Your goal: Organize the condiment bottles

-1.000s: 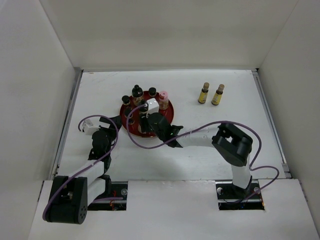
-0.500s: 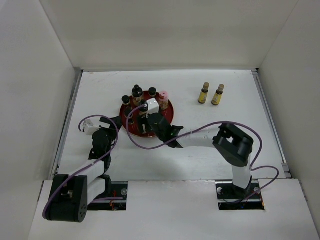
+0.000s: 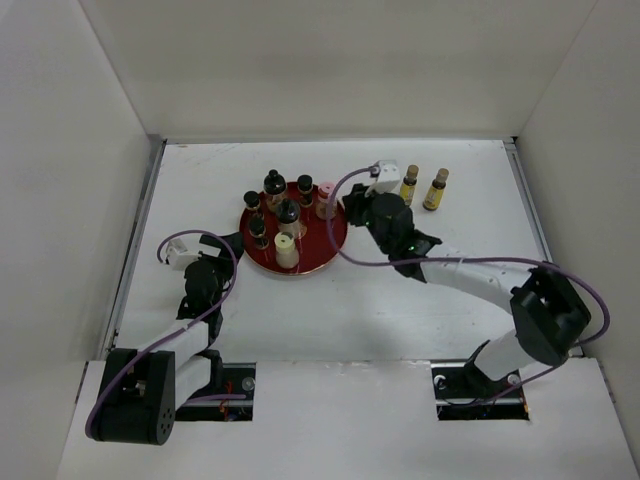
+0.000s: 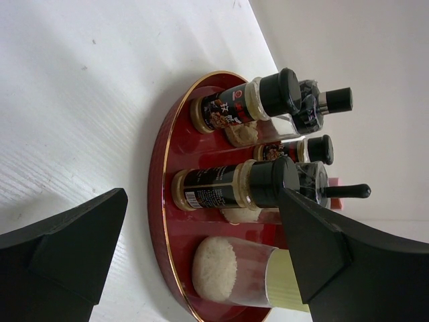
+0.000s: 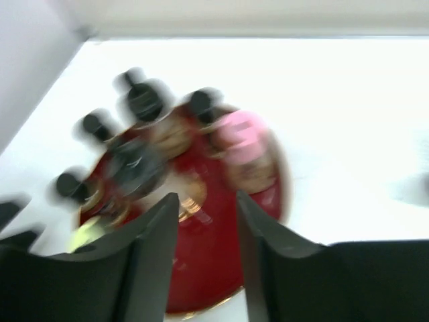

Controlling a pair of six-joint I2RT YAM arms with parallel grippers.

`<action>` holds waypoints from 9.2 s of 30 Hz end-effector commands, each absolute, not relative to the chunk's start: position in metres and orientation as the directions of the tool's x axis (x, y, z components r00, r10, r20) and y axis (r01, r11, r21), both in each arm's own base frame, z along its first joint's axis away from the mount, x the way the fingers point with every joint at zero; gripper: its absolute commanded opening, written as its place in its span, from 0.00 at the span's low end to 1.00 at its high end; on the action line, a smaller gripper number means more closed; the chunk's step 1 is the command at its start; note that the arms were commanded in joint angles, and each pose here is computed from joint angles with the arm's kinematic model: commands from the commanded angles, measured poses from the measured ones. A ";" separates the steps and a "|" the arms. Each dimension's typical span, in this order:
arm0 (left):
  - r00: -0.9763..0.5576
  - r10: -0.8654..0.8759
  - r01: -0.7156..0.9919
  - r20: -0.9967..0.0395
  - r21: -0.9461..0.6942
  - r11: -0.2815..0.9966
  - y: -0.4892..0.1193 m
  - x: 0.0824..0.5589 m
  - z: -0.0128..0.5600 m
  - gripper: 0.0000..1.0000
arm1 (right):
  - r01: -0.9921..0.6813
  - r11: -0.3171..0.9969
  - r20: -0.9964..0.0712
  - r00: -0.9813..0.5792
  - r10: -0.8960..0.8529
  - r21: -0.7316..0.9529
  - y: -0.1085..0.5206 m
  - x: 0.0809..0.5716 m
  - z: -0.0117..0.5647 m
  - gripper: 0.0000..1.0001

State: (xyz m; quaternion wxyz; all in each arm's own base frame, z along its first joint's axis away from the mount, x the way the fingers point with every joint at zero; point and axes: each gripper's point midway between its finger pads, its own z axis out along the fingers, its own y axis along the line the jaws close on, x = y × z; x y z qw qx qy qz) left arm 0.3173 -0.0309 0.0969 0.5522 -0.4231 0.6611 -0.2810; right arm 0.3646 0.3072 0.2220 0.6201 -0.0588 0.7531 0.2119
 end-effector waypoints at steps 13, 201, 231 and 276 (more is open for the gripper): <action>0.004 -0.871 -0.184 -0.491 -0.857 0.482 -0.030 0.324 0.119 1.00 | 0.131 0.973 -0.940 -0.264 0.218 0.189 0.120 0.494 0.202 0.66; 0.070 -0.853 -0.208 -0.517 -0.844 0.495 -0.015 0.318 0.125 1.00 | -0.345 0.932 -0.977 -0.207 0.041 0.112 0.377 0.376 0.203 0.30; -0.003 -0.831 -0.342 -0.557 -0.780 0.524 -0.008 0.325 0.106 1.00 | -0.005 0.918 -0.910 -0.131 0.394 0.398 0.196 0.357 0.208 1.00; -0.025 -0.831 -0.312 -0.556 -0.785 0.535 -0.016 0.330 0.109 1.00 | 0.001 0.939 -0.924 -0.179 0.339 0.344 0.195 0.383 0.165 1.00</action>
